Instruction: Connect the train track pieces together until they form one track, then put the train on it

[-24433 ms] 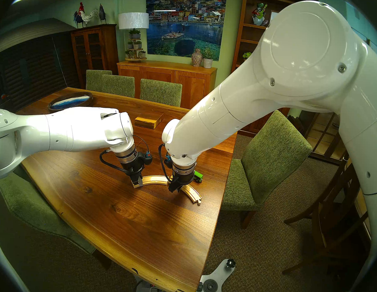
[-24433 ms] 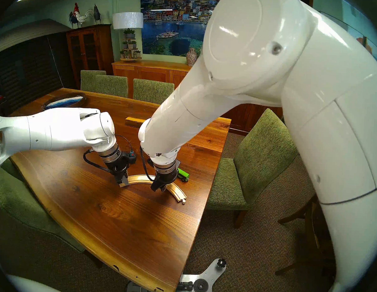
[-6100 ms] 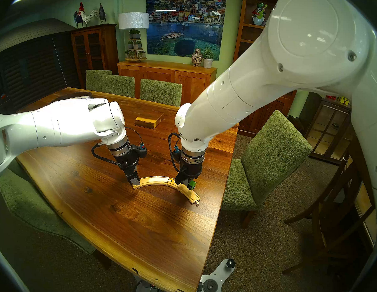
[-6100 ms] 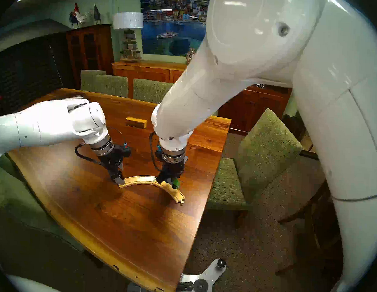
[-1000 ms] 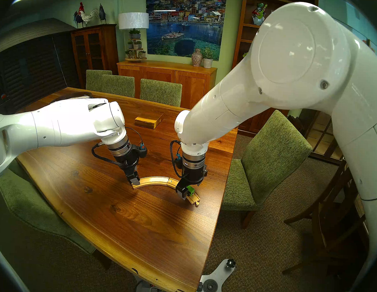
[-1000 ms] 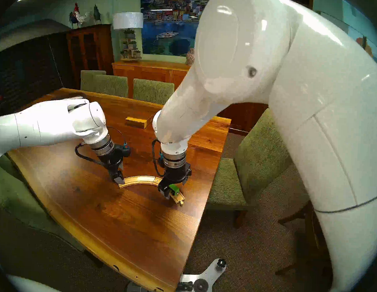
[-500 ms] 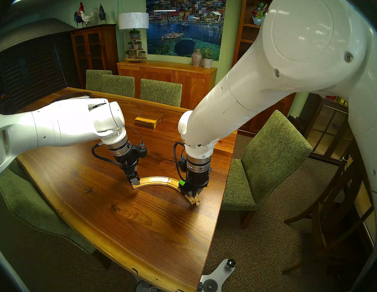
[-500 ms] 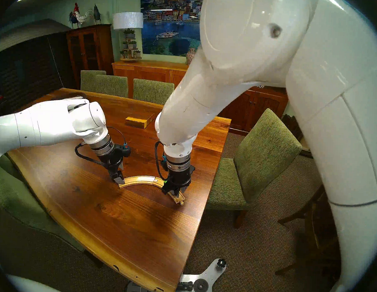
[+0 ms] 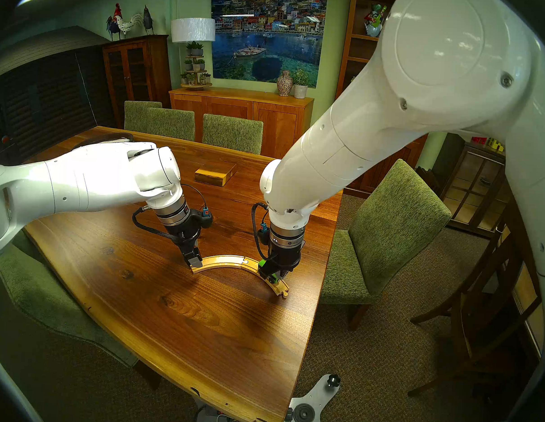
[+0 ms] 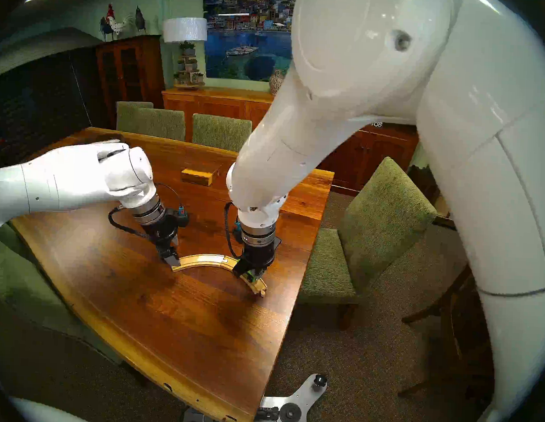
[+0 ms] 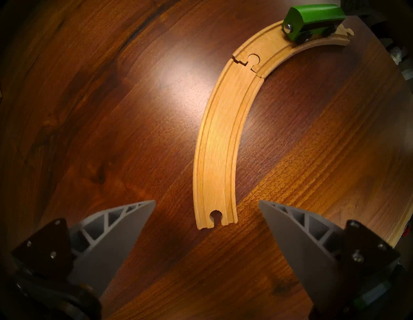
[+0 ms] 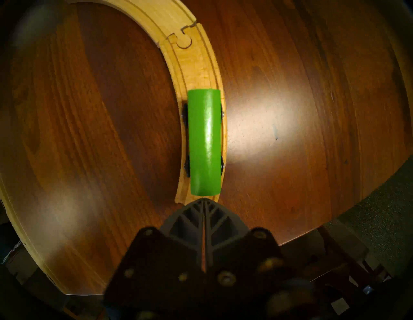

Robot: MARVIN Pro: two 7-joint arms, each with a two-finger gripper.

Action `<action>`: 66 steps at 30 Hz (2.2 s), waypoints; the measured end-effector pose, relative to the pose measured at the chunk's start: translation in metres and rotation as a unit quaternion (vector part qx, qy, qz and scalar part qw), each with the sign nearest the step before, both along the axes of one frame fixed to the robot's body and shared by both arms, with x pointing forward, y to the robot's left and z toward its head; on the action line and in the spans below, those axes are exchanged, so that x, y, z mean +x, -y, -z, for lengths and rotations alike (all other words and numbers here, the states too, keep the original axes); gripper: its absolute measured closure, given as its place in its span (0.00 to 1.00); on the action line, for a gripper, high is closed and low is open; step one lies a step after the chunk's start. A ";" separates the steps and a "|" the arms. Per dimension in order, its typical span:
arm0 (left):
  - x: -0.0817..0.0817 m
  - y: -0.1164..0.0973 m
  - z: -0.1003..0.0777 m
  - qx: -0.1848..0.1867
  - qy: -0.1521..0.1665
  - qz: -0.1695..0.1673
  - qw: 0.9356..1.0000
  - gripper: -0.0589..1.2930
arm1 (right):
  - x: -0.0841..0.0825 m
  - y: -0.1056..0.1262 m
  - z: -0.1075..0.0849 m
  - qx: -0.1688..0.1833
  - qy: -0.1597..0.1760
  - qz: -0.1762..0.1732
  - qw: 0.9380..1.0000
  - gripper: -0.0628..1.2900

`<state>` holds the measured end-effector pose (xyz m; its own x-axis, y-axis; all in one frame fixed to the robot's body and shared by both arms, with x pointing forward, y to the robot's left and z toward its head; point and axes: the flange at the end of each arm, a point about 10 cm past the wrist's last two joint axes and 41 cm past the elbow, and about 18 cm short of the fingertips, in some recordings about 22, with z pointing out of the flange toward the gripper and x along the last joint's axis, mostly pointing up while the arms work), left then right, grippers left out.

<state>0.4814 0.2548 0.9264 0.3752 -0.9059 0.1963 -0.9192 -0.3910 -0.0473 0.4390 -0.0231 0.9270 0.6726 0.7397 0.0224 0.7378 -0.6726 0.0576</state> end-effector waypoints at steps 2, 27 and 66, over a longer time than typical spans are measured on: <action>0.000 0.000 0.000 0.000 0.000 0.000 1.000 0.04 | 0.003 0.000 0.000 0.000 0.003 0.000 1.000 0.98; 0.000 0.000 0.000 0.000 0.000 0.000 1.000 0.04 | 0.017 -0.021 0.016 0.020 -0.010 -0.022 1.000 0.98; 0.000 0.000 0.000 0.000 0.000 0.000 1.000 0.04 | 0.047 -0.079 0.022 0.078 0.017 -0.099 0.992 0.98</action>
<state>0.4815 0.2547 0.9265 0.3751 -0.9059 0.1963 -0.9192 -0.3910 -0.0478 0.4860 0.0561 0.9055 0.5114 0.8427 0.1683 0.8556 -0.5175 -0.0088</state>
